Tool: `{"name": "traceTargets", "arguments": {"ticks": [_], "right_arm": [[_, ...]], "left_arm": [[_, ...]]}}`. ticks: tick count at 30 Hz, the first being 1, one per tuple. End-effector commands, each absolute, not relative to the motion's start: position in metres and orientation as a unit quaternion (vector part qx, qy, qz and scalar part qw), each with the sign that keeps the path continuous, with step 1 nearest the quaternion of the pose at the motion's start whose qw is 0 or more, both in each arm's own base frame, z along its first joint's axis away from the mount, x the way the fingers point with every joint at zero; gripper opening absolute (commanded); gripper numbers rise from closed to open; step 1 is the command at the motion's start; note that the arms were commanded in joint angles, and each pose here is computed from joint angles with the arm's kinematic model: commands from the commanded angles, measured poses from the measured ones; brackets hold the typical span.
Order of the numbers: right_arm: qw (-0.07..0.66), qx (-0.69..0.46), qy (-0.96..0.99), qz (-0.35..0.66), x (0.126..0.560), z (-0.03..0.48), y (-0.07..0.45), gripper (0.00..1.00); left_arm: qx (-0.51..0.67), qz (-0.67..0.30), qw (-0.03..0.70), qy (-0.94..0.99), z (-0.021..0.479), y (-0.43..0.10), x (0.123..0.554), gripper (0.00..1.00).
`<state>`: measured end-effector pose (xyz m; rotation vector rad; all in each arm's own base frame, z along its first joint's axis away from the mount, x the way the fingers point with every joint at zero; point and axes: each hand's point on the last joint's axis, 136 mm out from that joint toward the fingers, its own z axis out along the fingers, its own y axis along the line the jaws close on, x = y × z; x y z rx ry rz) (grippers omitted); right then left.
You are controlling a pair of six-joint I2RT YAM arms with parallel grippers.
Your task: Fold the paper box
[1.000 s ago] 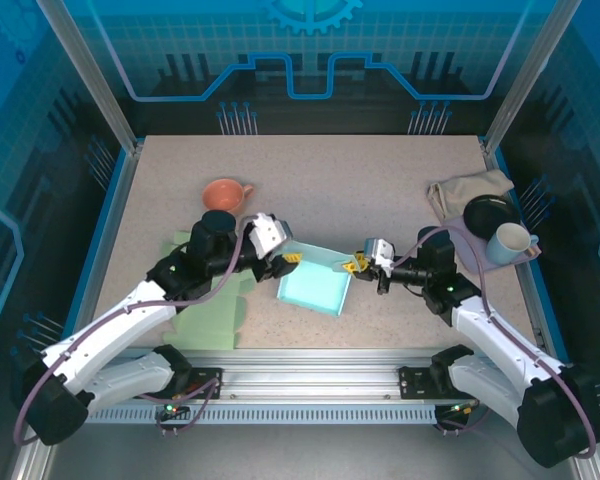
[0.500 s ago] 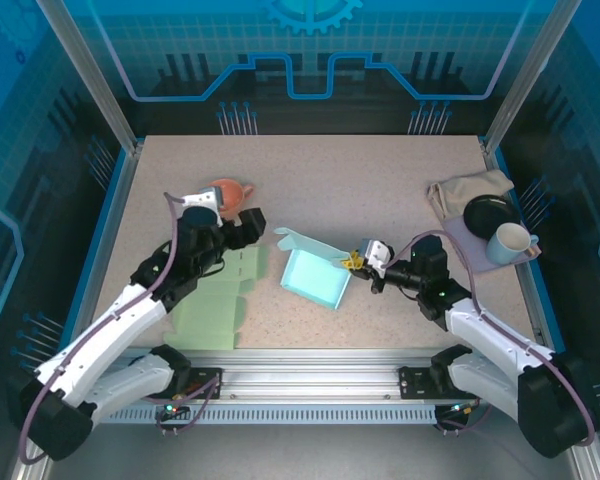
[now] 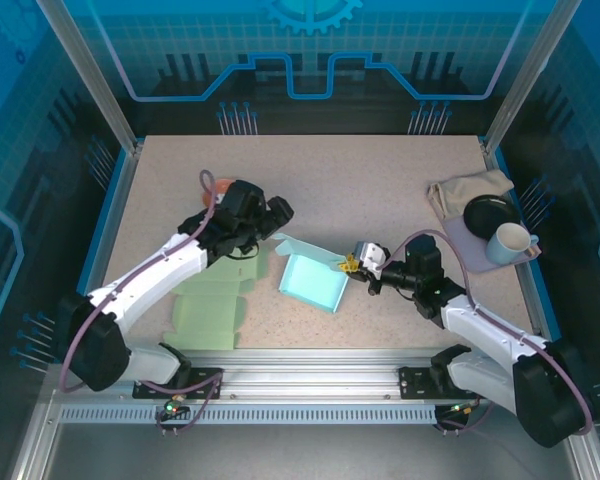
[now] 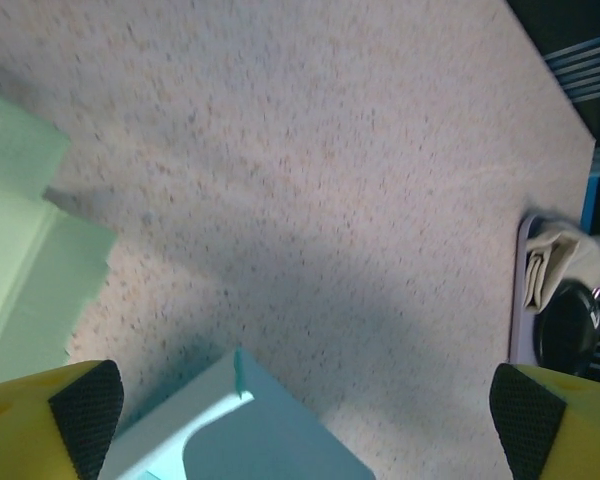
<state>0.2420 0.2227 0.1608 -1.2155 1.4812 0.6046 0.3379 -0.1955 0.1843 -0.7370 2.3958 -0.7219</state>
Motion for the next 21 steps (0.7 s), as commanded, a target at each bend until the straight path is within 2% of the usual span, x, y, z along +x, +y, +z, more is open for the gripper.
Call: {"name": "traceTargets", "arguments": {"ticks": [1,18,21], "right_arm": [[0.544,-0.523,0.607,0.251,0.242,0.166,0.229,0.00],[0.529,-0.532,0.627,0.211,0.250,0.150,0.231,0.00],[0.521,-0.538,0.633,0.196,0.252,0.145,0.232,0.01]], "left_arm": [[-0.279,-0.273,0.243,0.888,0.181,-0.208,0.332,0.94],[-0.241,-0.295,0.217,0.899,0.162,-0.256,0.315,0.71],[-0.237,-0.293,0.215,0.901,0.159,-0.259,0.313,0.64]]}}
